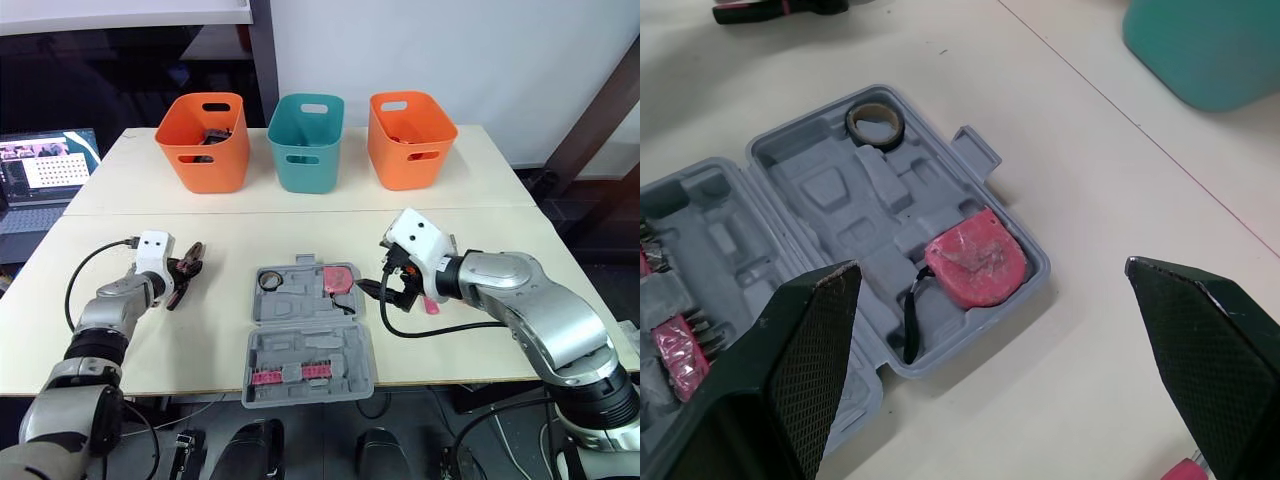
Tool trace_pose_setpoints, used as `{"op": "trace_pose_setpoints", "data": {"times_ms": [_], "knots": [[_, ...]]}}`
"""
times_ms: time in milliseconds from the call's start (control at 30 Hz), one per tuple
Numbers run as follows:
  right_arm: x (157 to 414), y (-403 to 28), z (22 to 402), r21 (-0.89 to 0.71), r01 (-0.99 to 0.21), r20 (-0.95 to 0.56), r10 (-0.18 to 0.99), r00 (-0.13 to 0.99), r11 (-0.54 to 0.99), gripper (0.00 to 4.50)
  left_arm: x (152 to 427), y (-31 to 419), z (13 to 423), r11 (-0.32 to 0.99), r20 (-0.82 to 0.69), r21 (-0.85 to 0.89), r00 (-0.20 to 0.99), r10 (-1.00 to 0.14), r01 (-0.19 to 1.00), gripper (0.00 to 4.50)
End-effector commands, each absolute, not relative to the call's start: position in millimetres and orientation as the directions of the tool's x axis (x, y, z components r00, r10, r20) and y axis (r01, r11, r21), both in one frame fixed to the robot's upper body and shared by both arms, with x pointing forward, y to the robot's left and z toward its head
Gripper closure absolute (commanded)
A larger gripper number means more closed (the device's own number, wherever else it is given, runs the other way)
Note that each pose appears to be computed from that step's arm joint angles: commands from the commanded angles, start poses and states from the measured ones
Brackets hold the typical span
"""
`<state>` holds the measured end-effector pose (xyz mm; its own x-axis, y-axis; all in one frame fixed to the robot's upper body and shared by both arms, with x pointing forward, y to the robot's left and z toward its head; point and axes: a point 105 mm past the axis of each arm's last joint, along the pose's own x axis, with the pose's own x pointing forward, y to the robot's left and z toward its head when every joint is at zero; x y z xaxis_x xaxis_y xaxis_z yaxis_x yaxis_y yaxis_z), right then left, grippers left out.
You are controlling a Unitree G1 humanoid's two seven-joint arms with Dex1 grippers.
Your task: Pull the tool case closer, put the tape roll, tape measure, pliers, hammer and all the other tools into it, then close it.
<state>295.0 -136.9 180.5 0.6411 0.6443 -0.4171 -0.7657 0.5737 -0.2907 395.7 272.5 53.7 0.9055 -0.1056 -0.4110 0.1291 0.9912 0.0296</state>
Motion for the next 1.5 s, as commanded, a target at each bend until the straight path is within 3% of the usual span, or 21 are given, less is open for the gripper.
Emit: {"op": "trace_pose_setpoints", "data": {"times_ms": [33,133,267,467,633,933,1067,1500], "knots": [[291,-128,192,-0.273,-0.799,-0.375,0.706,0.601,0.536,0.00,400,229,101,0.917,-0.304,-0.033,0.870,-0.389,0.398,2.10],[280,-113,196,-0.269,-0.862,-0.358,0.786,0.504,0.430,0.00,384,186,133,0.718,-0.307,0.087,0.704,-0.640,0.690,2.10],[277,-107,203,-0.277,-0.898,-0.352,0.834,0.426,0.342,0.00,372,156,152,0.464,-0.389,0.232,0.519,-0.761,0.855,2.10],[280,-91,211,-0.300,-0.922,-0.332,0.879,0.342,0.245,0.00,346,109,179,0.082,-0.403,0.268,0.189,-0.895,0.960,2.10],[288,-80,201,-0.345,-0.921,-0.373,0.874,0.311,0.181,0.00,336,85,190,-0.103,-0.455,0.310,0.053,-0.889,0.945,2.10],[307,-71,195,-0.343,-0.911,-0.331,0.879,0.345,0.228,0.00,329,59,212,-0.203,-0.427,0.353,-0.036,-0.904,0.913,2.10],[310,-69,196,-0.339,-0.908,-0.310,0.882,0.354,0.245,1.80,327,56,212,-0.211,-0.423,0.350,-0.047,-0.905,0.913,2.10],[310,-73,203,-0.312,-0.908,-0.273,0.890,0.367,0.278,1.83,327,56,210,-0.215,-0.435,0.374,-0.034,-0.900,0.902,2.10]]}}
